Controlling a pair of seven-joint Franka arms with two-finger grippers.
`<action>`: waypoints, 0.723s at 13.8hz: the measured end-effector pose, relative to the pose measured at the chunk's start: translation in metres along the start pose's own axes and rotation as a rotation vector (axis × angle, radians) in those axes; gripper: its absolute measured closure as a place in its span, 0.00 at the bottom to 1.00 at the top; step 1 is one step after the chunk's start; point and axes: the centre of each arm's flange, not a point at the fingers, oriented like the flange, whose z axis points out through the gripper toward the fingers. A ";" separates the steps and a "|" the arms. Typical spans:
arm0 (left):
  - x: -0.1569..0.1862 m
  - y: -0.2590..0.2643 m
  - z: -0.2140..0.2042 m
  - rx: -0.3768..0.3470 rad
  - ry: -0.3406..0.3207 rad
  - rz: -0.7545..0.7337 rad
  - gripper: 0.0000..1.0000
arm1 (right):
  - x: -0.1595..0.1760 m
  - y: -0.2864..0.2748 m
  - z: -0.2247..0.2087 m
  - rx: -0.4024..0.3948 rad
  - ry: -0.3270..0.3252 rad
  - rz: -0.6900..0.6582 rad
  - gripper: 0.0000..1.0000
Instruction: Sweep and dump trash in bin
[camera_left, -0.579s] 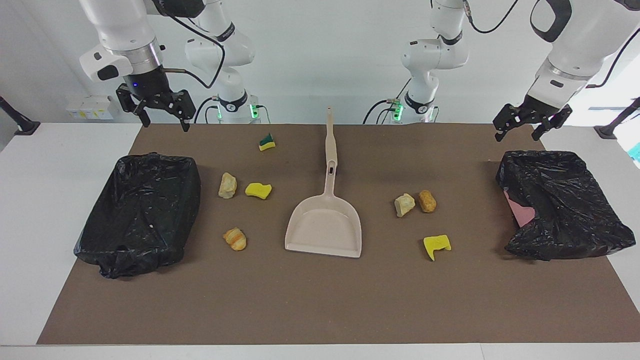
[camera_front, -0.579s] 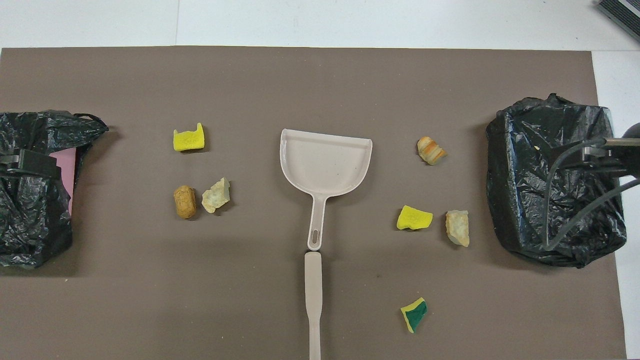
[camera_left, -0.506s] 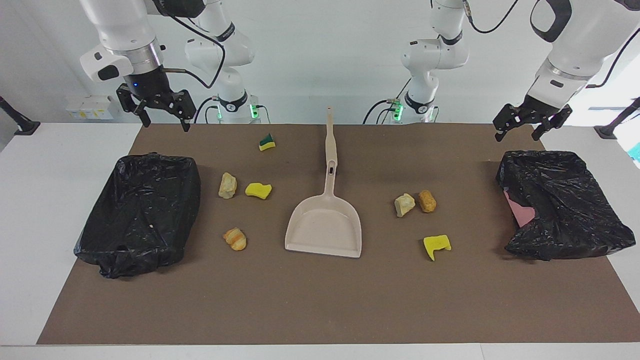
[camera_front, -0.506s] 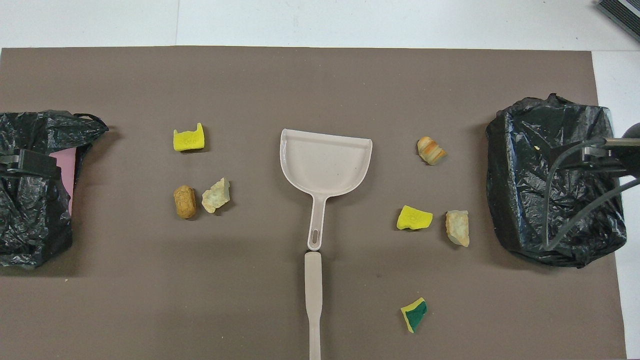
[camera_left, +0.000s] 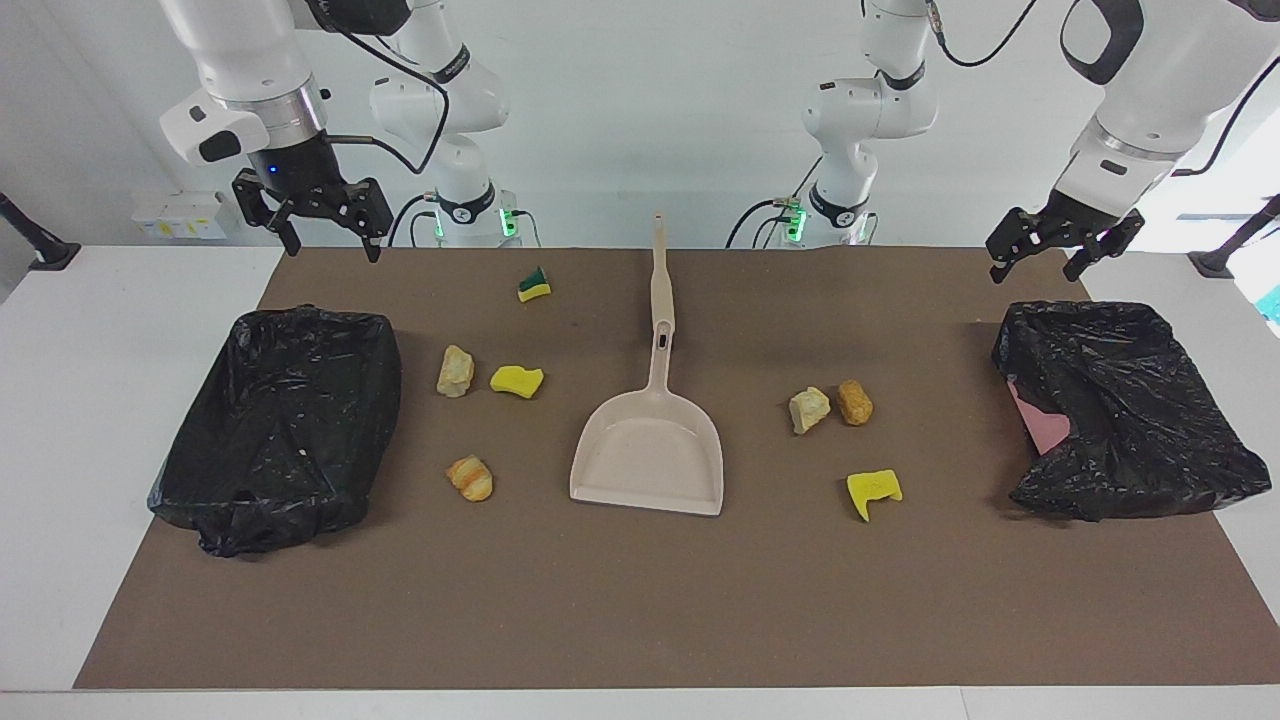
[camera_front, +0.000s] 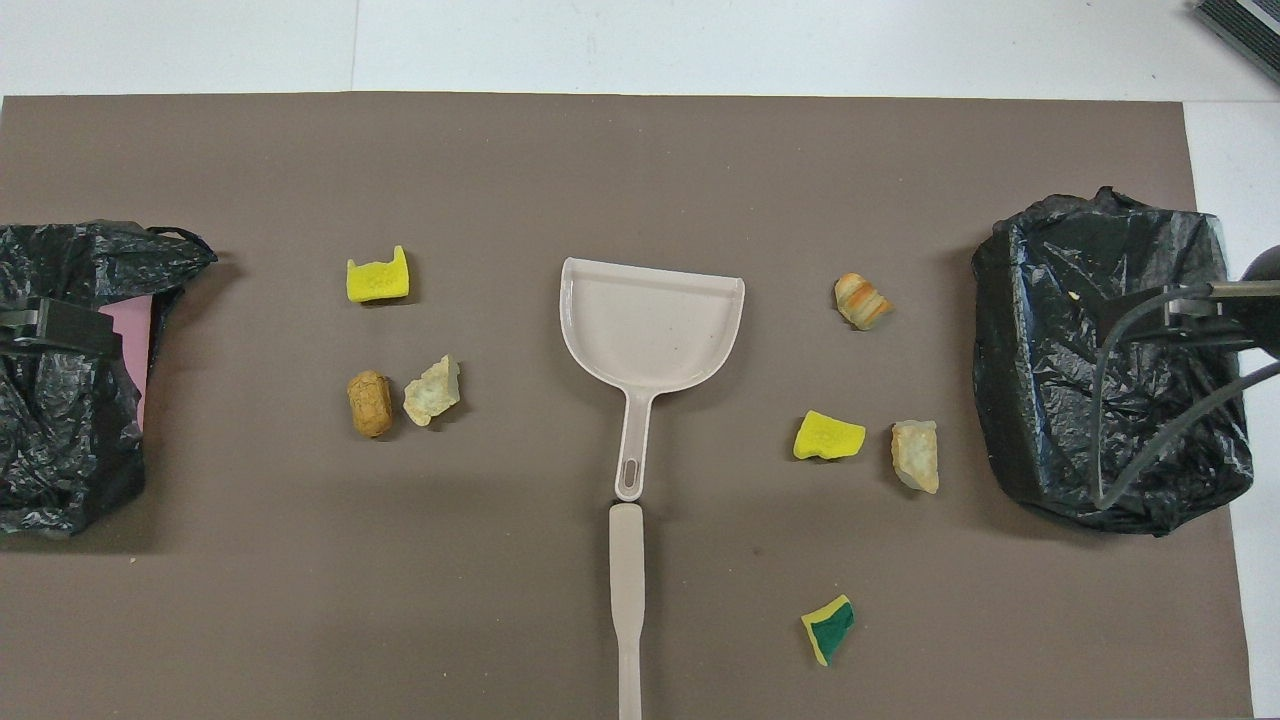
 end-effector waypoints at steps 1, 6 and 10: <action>0.000 0.000 0.000 0.000 0.000 0.000 0.00 | 0.000 0.000 0.000 0.000 0.000 0.000 0.00; 0.000 0.000 0.000 0.000 0.000 0.000 0.00 | 0.000 -0.003 0.000 0.027 -0.003 -0.001 0.00; 0.000 0.000 0.000 0.000 0.000 0.000 0.00 | 0.000 -0.004 0.000 0.037 -0.004 -0.001 0.00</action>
